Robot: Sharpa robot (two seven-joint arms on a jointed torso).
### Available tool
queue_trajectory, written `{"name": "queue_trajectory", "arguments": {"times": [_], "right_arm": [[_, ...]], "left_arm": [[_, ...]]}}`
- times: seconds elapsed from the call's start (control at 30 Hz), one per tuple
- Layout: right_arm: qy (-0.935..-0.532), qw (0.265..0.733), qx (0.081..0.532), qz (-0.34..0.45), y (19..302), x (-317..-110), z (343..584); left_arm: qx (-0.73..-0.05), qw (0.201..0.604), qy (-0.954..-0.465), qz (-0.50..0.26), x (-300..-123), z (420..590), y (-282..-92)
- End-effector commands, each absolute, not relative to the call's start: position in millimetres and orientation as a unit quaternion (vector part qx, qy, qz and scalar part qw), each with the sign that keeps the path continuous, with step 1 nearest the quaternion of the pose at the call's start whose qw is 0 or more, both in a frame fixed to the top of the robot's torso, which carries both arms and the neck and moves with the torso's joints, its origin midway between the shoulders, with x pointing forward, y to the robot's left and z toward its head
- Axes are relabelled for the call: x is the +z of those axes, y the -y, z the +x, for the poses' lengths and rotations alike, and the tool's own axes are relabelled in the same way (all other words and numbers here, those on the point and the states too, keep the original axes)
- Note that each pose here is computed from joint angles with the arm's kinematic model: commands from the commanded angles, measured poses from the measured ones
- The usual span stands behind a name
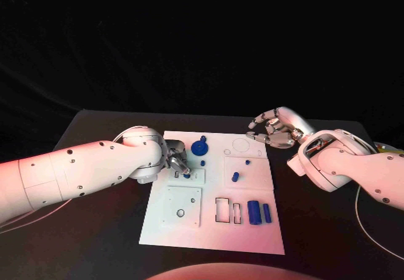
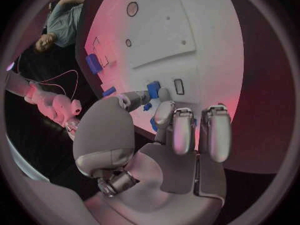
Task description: Assemble the parts on the task board
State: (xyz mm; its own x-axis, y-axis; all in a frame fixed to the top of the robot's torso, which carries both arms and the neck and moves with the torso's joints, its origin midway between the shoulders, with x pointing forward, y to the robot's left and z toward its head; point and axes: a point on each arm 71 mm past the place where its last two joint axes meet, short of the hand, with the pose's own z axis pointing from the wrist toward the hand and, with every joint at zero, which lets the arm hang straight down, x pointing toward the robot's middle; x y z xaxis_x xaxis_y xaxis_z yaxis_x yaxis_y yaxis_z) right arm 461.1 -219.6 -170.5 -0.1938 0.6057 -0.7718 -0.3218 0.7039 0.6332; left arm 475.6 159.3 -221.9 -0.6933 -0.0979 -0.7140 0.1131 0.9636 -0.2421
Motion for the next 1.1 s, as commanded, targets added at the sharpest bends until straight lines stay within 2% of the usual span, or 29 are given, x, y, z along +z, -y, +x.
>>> {"name": "queue_trajectory", "arguments": {"times": [0.03, 1.1], "right_arm": [[-0.678, 0.626, 0.372, 0.097, 219.0, -170.6, 460.5], [-0.684, 0.622, 0.367, 0.099, 220.8, -172.4, 460.9]], "left_arm": [[-0.126, 0.377, -0.917, 0.009, -226.1, 473.5, -159.5], [-0.119, 0.378, -0.918, 0.003, -227.1, 475.5, -164.2]]}}
